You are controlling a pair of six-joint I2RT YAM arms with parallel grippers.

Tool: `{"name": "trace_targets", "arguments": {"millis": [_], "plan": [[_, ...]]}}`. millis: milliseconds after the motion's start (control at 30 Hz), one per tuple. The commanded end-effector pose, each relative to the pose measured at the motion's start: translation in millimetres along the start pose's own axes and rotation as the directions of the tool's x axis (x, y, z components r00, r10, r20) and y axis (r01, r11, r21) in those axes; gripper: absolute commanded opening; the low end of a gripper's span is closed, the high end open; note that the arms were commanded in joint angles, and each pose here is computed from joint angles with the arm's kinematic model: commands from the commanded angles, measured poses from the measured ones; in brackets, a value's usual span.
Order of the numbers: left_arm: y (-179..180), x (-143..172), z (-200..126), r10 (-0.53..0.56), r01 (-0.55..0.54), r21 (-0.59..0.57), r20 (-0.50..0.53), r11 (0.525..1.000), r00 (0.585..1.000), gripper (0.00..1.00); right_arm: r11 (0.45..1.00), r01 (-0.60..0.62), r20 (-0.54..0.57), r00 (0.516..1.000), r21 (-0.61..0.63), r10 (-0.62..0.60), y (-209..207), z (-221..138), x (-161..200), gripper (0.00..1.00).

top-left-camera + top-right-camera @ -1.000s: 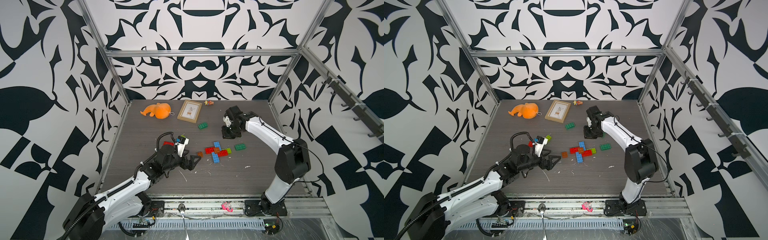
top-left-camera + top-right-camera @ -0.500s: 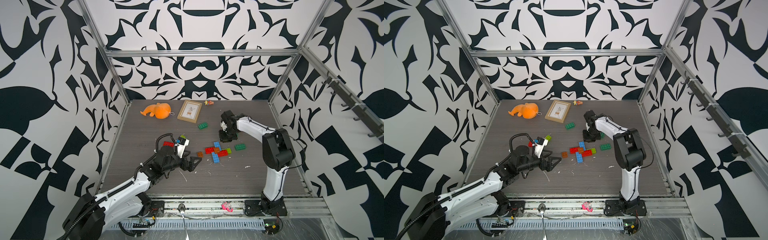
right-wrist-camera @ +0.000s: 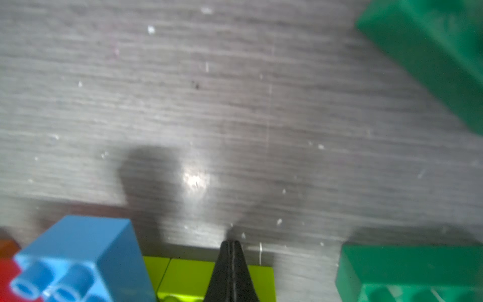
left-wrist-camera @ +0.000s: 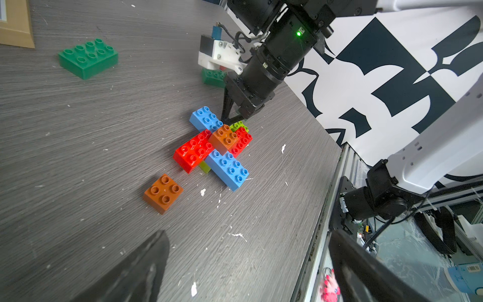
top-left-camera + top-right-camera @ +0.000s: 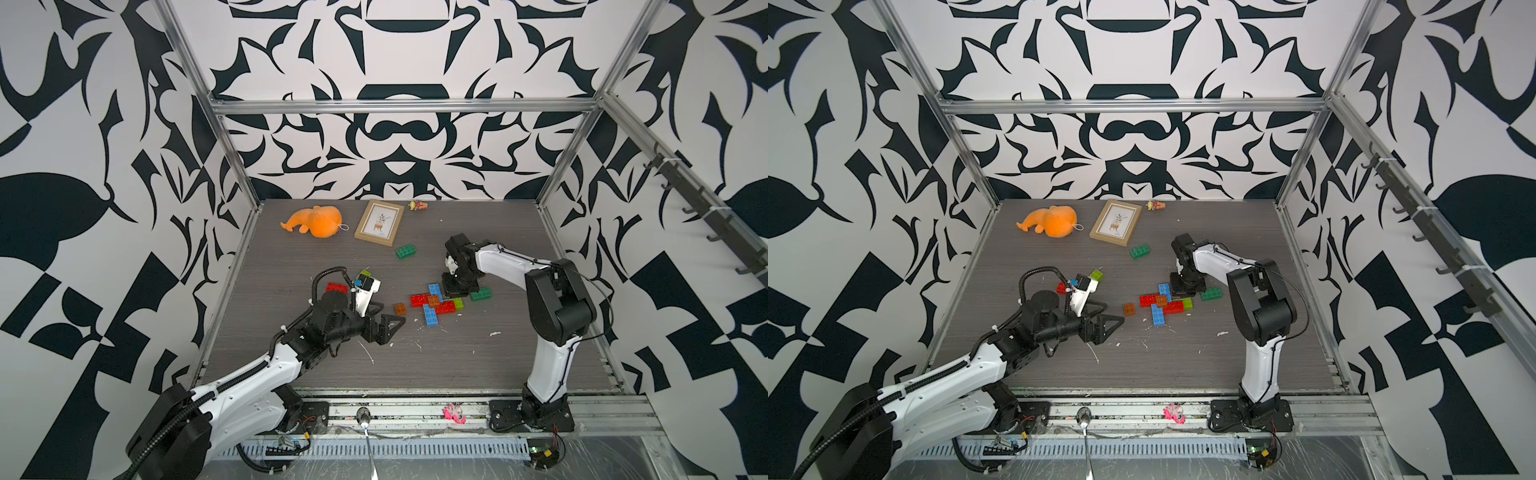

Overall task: Assemble a small pinwheel with lego
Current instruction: Adjust the lego brick at the center of the board.

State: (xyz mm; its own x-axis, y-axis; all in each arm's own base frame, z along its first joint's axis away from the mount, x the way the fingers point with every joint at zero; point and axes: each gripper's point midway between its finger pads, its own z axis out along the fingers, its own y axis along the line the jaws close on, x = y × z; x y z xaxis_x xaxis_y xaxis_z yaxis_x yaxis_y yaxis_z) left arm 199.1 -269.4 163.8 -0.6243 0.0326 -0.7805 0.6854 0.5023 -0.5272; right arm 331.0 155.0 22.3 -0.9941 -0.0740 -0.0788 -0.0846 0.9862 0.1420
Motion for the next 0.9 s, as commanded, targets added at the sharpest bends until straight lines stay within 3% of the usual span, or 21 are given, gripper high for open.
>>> {"name": "trace_targets", "arguments": {"millis": [0,233,467,567,733,867], "plan": [[-4.1,-7.6,-2.6,0.014,-0.015,0.011,0.034,1.0,0.999,1.0,1.0,-0.008,0.032,0.999,-0.012,0.008,0.0,-16.3,7.6,0.0],[-3.8,-8.5,-4.0,0.017,-0.017,0.007,0.043,1.0,0.999,1.0,0.999,-0.033,0.023,0.999,-0.043,0.034,5.1,-13.8,61.7,0.0],[-2.9,-9.4,-5.4,0.02,-0.02,-0.001,0.051,1.0,0.998,1.0,0.998,-0.003,0.057,0.998,-0.067,0.007,36.5,-11.9,111.7,0.0],[-1.4,-9.9,-5.4,0.019,-0.019,-0.009,0.053,1.0,0.998,1.0,0.997,0.024,0.078,0.997,-0.07,-0.018,49.1,-17.9,121.9,0.0],[1.9,-12.0,-7.7,0.009,-0.007,-0.033,0.068,0.999,0.998,1.0,0.999,0.036,0.161,0.986,0.033,-0.041,29.9,-54.5,118.7,0.0],[-0.3,-16.9,-13.7,-0.009,0.012,-0.037,0.09,0.999,0.996,1.0,0.993,0.114,0.205,0.972,0.008,-0.114,43.6,-89.5,116.2,0.25]]}}
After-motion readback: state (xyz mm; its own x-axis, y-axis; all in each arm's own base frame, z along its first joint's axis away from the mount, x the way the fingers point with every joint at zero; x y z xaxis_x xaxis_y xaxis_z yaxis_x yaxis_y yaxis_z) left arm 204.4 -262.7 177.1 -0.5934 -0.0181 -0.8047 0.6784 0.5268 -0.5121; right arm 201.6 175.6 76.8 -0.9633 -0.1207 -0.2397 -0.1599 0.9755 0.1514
